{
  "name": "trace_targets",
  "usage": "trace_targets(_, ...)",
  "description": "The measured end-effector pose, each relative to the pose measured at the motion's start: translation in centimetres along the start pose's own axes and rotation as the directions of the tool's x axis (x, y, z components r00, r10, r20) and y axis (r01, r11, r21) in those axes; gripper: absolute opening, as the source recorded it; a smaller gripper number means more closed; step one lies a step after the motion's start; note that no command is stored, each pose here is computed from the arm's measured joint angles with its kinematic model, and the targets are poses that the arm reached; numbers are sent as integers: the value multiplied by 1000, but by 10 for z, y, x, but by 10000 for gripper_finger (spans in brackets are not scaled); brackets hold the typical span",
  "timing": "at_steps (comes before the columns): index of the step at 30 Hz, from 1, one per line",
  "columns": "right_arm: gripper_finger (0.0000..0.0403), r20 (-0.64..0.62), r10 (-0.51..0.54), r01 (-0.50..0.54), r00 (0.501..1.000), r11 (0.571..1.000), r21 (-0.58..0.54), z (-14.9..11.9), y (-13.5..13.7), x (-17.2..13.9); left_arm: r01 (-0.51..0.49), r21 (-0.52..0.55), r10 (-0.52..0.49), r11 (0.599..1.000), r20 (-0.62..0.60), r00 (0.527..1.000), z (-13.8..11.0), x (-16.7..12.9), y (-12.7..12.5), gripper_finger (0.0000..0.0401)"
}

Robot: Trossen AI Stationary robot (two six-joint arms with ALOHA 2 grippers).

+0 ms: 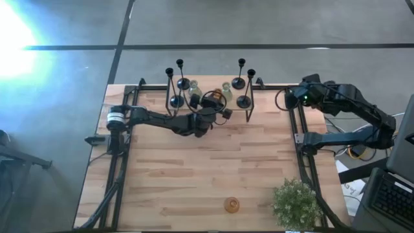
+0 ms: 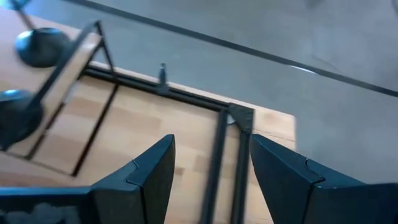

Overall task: Pick & Place candle stick holders
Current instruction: Put the orange glass candle holder on the shelf

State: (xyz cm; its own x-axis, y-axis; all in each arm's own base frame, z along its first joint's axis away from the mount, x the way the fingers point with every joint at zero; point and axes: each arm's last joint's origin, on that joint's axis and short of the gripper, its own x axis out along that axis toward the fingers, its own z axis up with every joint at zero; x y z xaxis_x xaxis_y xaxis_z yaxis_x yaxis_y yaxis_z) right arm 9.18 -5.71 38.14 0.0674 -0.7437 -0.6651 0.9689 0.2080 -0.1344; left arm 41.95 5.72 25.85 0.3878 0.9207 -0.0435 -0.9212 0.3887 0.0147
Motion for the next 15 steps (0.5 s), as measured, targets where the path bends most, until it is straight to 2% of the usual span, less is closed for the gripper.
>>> trace_targets(7,203,-26,-38,38,999,999,1,3,-8,4,-94,-9,94,996,-10,996,-16,5,-4,120)
trace_targets(15,203,-3,-26,26,1000,999,-45,6,-7,5,-109,-39,109,993,-20,994,-20,6,-2,120)
